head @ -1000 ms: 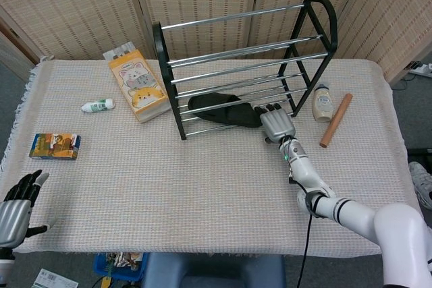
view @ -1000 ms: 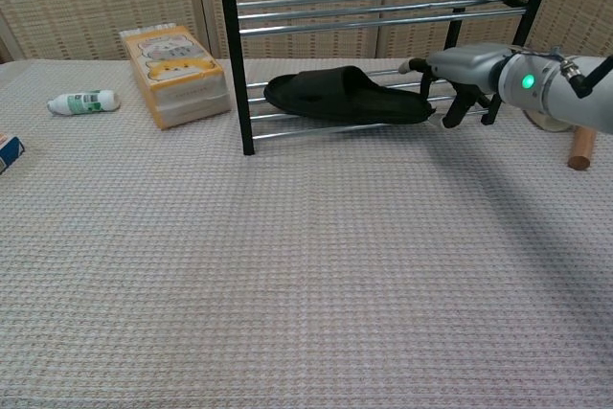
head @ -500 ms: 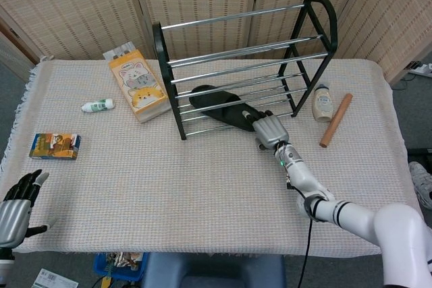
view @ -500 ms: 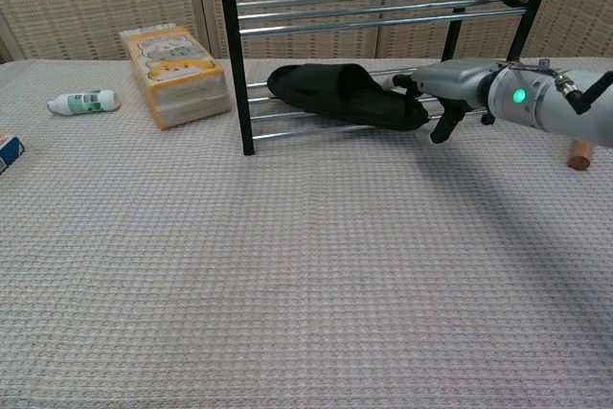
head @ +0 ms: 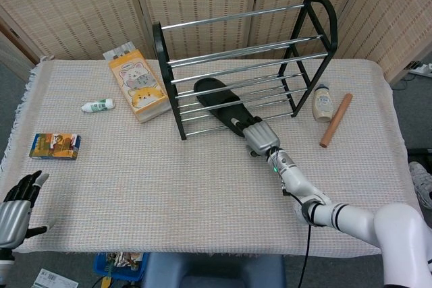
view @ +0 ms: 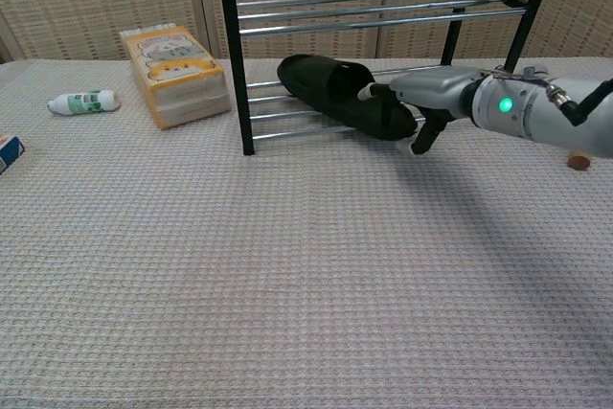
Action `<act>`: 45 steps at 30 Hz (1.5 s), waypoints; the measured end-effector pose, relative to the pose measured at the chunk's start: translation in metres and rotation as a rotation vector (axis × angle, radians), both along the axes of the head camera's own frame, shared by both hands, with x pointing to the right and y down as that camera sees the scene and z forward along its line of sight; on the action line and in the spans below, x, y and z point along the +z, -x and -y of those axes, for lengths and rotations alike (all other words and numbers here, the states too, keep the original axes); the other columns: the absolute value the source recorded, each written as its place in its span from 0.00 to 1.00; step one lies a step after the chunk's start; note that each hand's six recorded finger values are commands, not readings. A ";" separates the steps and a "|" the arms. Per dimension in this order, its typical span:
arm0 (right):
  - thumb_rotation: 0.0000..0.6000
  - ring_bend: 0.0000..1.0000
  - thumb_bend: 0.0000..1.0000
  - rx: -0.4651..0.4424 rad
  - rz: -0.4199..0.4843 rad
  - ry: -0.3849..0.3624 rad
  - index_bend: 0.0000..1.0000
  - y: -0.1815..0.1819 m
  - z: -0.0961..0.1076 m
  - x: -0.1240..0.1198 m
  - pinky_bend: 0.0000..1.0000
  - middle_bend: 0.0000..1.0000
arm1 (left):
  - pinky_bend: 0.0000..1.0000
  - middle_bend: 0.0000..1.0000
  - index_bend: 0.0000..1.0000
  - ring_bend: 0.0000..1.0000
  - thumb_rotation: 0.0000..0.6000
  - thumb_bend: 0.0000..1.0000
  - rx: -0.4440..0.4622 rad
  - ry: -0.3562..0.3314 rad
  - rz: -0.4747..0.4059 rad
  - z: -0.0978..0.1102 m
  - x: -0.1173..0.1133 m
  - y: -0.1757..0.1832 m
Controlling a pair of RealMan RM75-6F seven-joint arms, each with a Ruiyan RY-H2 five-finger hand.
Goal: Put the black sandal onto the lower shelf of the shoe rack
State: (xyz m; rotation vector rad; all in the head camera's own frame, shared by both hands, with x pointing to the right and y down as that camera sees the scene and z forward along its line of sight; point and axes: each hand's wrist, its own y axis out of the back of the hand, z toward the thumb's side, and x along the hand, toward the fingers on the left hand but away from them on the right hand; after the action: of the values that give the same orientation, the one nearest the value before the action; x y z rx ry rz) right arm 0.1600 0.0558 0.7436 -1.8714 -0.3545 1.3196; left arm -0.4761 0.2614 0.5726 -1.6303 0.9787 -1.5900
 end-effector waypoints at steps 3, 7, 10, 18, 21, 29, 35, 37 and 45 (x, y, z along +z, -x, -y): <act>1.00 0.18 0.45 -0.017 0.013 0.001 0.01 0.007 -0.004 -0.002 0.15 0.26 | 0.20 0.08 0.09 0.08 1.00 0.19 -0.003 0.000 0.000 -0.001 0.000 0.001; 1.00 0.18 0.45 -0.029 0.028 0.001 0.01 0.016 -0.007 -0.003 0.15 0.26 | 0.20 0.08 0.09 0.08 1.00 0.19 -0.003 0.003 0.001 -0.001 0.000 0.001; 1.00 0.18 0.45 -0.033 0.033 -0.003 0.01 0.020 -0.008 -0.003 0.15 0.26 | 0.20 0.08 0.09 0.08 1.00 0.19 -0.005 0.005 0.001 -0.002 0.000 0.002; 1.00 0.18 0.45 -0.021 0.038 -0.024 0.01 0.013 -0.005 -0.010 0.15 0.23 | 0.20 0.08 0.09 0.08 1.00 0.19 -0.009 0.005 0.001 -0.002 0.001 0.003; 1.00 0.16 0.45 -0.009 0.054 -0.042 0.01 0.007 -0.004 -0.018 0.15 0.21 | 0.20 0.08 0.09 0.08 1.00 0.19 -0.002 0.002 -0.002 0.001 0.002 0.001; 1.00 0.15 0.45 0.035 0.082 -0.146 0.01 -0.032 -0.013 -0.056 0.15 0.20 | 0.20 0.08 0.09 0.08 1.00 0.19 0.016 -0.027 -0.007 0.011 0.004 -0.004; 1.00 0.15 0.45 0.090 0.080 -0.243 0.01 -0.080 -0.030 -0.093 0.15 0.20 | 0.20 0.08 0.09 0.08 1.00 0.19 0.056 -0.047 -0.008 0.019 0.009 -0.017; 1.00 0.15 0.44 0.126 0.069 -0.275 0.01 -0.101 -0.038 -0.105 0.15 0.20 | 0.20 0.08 0.10 0.08 1.00 0.19 0.066 -0.059 -0.002 0.023 0.010 -0.020; 1.00 0.10 0.24 0.293 -0.028 -0.367 0.01 -0.192 -0.085 -0.147 0.15 0.16 | 0.20 0.08 0.10 0.08 1.00 0.19 0.067 -0.080 -0.007 0.033 0.015 -0.032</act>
State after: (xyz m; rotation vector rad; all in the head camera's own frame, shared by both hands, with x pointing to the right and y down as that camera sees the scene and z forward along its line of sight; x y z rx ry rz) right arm 0.3520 0.1406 0.5965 -1.5311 -0.8234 1.3604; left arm -0.4437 0.2289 0.5873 -1.5989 0.9693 -1.4832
